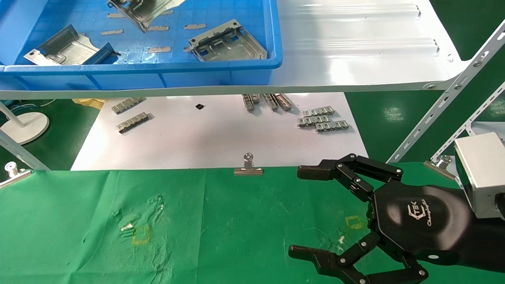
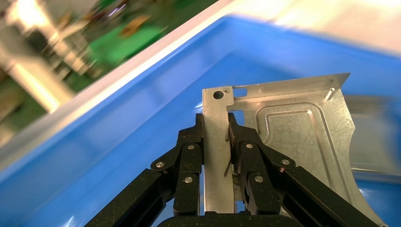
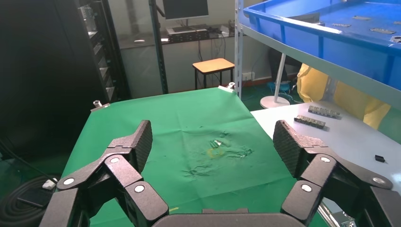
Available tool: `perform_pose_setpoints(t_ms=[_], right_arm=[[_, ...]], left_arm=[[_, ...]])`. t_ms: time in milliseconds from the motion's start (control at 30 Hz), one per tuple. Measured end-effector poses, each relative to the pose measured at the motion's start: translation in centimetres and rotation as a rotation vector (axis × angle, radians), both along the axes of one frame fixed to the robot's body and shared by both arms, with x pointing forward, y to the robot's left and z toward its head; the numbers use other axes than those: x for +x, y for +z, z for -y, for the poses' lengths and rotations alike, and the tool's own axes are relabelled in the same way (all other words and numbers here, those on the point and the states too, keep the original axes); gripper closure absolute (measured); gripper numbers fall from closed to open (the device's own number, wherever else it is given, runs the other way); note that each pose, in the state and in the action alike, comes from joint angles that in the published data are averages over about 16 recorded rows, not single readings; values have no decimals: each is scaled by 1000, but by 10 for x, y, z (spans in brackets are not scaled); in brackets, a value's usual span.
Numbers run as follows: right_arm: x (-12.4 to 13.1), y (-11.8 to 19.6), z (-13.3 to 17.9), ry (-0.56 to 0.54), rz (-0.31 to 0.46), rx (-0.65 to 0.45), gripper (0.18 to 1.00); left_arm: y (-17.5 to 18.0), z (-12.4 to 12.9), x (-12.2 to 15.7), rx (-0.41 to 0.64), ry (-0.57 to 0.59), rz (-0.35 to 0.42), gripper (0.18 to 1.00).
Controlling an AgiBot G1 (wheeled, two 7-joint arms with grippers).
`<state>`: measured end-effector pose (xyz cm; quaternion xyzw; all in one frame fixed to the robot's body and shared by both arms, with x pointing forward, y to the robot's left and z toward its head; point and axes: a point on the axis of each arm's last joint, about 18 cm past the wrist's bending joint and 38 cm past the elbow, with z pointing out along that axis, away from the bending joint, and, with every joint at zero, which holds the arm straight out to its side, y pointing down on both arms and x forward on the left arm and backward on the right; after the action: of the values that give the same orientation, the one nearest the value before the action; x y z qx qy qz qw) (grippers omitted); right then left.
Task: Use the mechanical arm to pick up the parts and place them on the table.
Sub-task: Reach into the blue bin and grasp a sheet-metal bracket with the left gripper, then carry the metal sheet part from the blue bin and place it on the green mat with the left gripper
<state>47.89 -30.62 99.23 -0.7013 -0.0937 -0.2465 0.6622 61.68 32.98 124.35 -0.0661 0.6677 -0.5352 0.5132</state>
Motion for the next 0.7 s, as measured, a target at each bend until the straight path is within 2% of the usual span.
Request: perform_pose_setpoints(t_ms=[233, 433, 567, 700], right_arm=[[0, 0, 0, 0, 0, 0, 215], [0, 0, 0, 0, 0, 0, 187], [0, 0, 0, 0, 0, 0, 180], [0, 0, 0, 0, 0, 0, 179]], left_arm=[[-25, 1, -40, 188, -196, 100, 915], [-78, -7, -59, 425, -263, 175, 916], [-128, -11, -57, 540, -274, 164, 916], [-182, -17, -49, 617, -267, 112, 917]])
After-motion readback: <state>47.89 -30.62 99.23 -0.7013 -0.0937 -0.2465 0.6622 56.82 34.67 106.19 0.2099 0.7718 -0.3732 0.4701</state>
